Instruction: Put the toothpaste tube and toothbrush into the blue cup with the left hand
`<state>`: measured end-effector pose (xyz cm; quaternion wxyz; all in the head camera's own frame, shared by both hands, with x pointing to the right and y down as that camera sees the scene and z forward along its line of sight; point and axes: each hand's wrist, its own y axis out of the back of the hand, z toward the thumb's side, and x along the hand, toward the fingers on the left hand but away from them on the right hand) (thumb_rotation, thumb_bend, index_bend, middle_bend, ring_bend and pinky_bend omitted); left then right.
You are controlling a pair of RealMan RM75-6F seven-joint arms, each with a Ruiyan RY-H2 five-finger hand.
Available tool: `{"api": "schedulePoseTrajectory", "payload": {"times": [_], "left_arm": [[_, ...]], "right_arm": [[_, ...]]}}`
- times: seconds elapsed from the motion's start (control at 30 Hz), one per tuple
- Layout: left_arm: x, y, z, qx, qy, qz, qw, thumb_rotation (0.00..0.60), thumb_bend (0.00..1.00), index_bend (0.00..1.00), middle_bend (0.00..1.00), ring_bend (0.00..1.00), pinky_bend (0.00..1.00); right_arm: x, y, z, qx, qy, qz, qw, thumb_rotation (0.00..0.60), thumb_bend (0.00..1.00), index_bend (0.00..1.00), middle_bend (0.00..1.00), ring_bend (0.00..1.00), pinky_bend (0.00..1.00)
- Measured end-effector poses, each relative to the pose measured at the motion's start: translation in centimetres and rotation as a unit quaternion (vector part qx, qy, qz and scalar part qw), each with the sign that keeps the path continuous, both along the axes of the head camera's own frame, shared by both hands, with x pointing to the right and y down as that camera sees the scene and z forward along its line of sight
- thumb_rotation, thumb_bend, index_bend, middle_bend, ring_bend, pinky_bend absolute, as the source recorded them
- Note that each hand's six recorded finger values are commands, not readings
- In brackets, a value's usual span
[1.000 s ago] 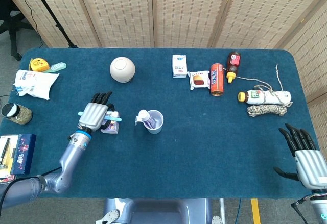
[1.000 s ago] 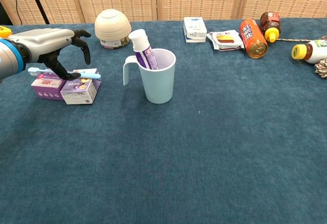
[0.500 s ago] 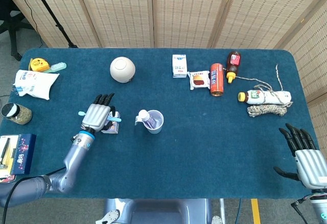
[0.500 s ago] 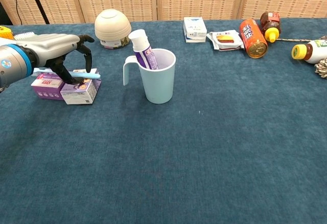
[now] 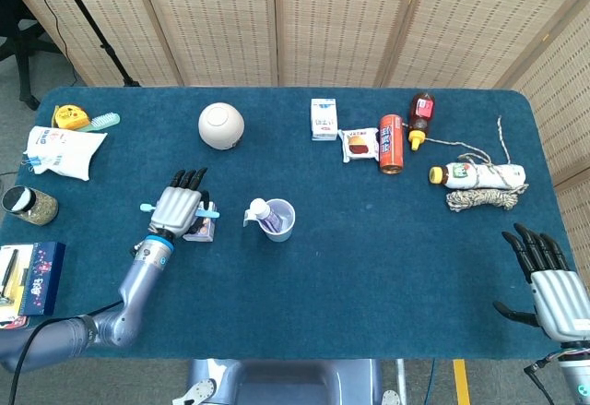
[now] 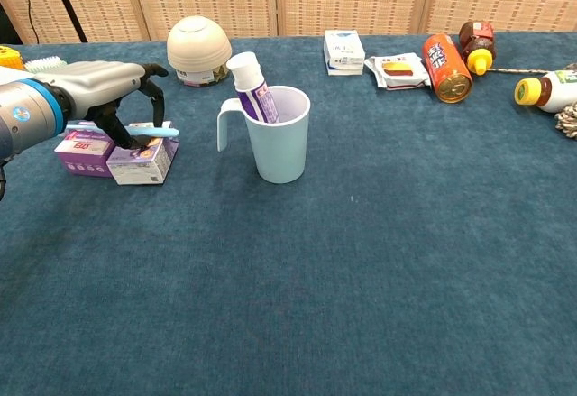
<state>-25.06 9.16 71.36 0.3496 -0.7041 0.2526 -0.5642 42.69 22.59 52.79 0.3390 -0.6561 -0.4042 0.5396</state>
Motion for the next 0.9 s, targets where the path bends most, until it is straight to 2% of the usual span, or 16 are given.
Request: {"api": "schedulePoseTrajectory", "payload": {"times": [0.3, 0.57, 0.9], "left_arm": [[0.2, 0.0, 0.3, -0.005, -0.005, 0.000, 1.0000, 0.600, 0.37, 0.57, 0.00, 0.00, 0.00], [-0.3, -0.3, 0.0, 0.002, -0.008, -0.006, 0.9999, 0.600, 0.37, 0.58, 0.00, 0.00, 0.00], [-0.9, -0.9, -2.4, 0.025, 0.010, -0.007, 0.9996, 0.600, 0.37, 0.60, 0.00, 0.00, 0.00]], "right_arm": [[0.1, 0.0, 0.0, 0.000, 0.000, 0.001, 1.0000, 0.600, 0.00, 0.00, 0.00, 0.00, 0.00], [0.0, 0.0, 0.0, 0.001, 0.001, 0.000, 1.0000, 0.600, 0.00, 0.00, 0.00, 0.00, 0.00], [-0.1, 0.0, 0.0, 0.001, 0.003, -0.002, 1.0000, 0.600, 0.00, 0.00, 0.00, 0.00, 0.00]]}}
